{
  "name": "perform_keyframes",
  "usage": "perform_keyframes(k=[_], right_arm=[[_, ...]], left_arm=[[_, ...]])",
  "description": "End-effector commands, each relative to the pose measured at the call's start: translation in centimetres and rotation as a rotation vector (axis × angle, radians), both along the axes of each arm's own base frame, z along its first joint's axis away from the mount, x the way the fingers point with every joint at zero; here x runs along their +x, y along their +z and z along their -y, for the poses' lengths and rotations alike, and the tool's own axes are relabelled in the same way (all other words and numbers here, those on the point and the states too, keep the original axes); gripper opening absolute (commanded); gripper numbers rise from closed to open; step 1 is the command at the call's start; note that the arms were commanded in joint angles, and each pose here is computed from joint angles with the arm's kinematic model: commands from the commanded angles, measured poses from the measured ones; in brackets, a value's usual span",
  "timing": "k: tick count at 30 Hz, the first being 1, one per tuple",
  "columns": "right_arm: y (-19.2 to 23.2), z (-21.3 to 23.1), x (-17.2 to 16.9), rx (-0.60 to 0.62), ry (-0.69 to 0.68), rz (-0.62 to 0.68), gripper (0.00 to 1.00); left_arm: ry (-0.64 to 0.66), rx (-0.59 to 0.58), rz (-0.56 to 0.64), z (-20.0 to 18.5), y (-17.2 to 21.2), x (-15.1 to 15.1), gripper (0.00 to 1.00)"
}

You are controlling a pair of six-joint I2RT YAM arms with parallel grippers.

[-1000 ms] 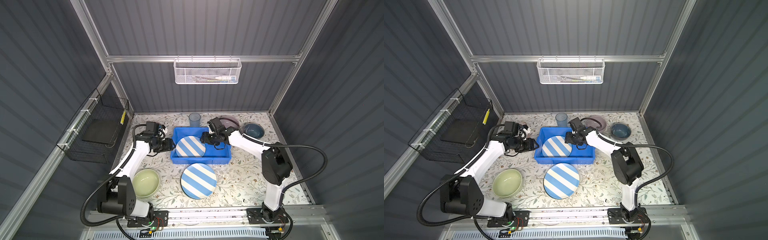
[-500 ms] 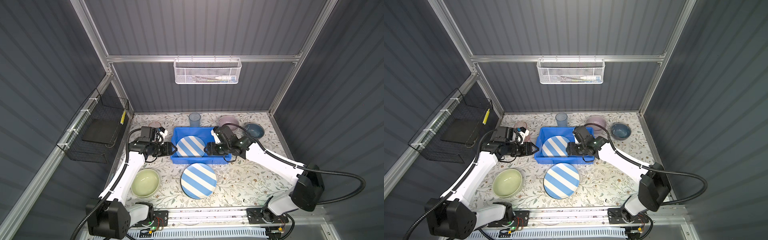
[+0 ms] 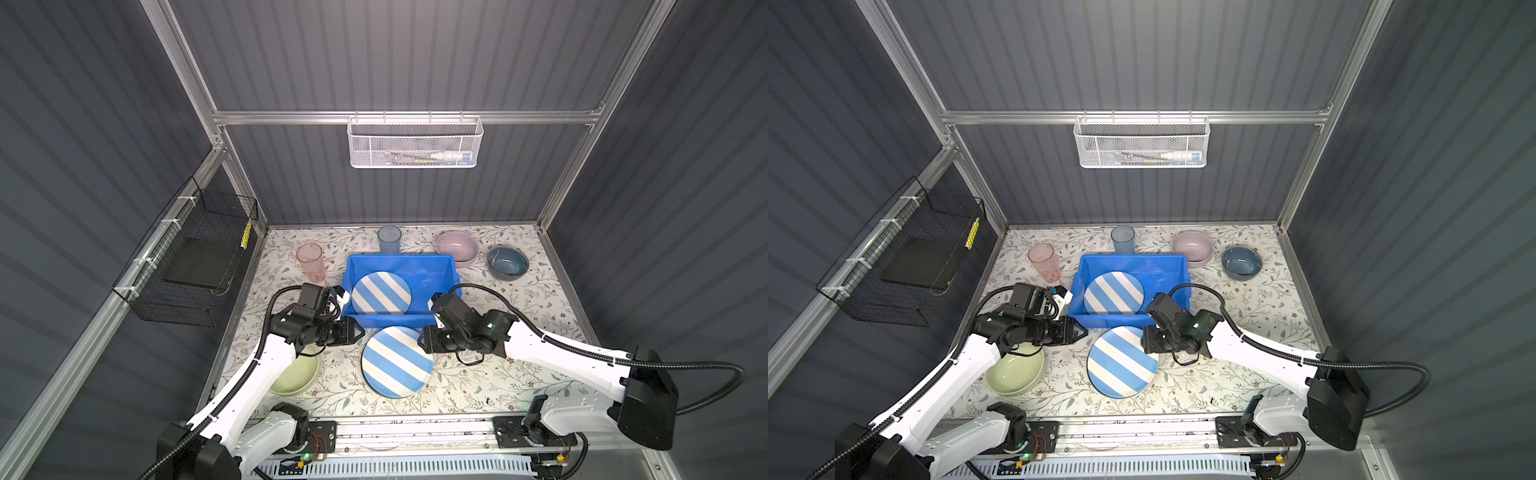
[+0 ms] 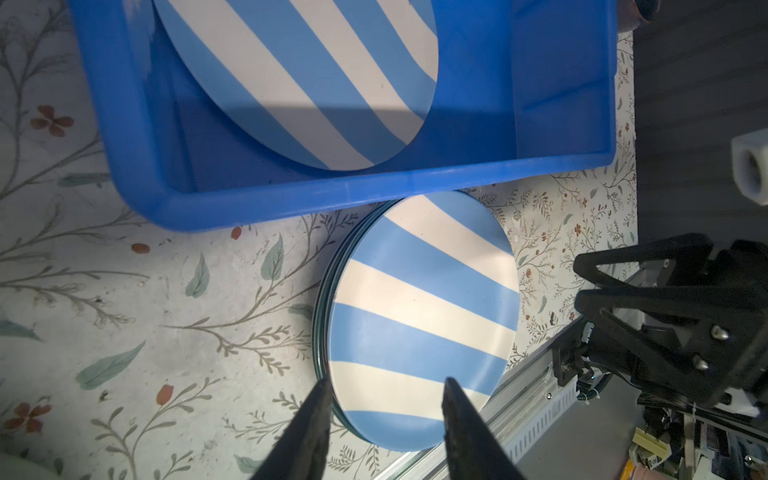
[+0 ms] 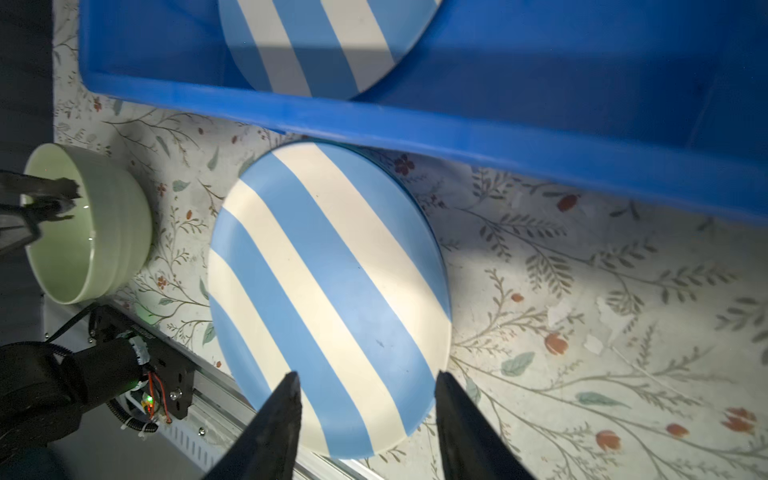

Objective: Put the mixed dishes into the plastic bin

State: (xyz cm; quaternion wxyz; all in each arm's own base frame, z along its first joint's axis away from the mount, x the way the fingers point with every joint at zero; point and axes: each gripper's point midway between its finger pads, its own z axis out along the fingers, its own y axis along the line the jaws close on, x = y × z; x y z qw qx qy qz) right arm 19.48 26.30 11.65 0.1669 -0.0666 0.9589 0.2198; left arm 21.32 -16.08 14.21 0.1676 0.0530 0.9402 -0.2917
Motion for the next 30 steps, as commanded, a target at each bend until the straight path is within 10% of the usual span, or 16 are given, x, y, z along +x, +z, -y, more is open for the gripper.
perform_keyframes(k=[1,30], right_arm=[[-0.8,1.1,0.2,0.005,-0.072,0.023,0.5],[-6.0,0.5,-1.4,0.128,0.007,-0.129,0.38]], left_arm=[[0.03,0.019,-0.04,-0.3,-1.3,-0.7,0.42],[-0.058,0.264,-0.212,1.0,-8.2,-4.7,0.21]])
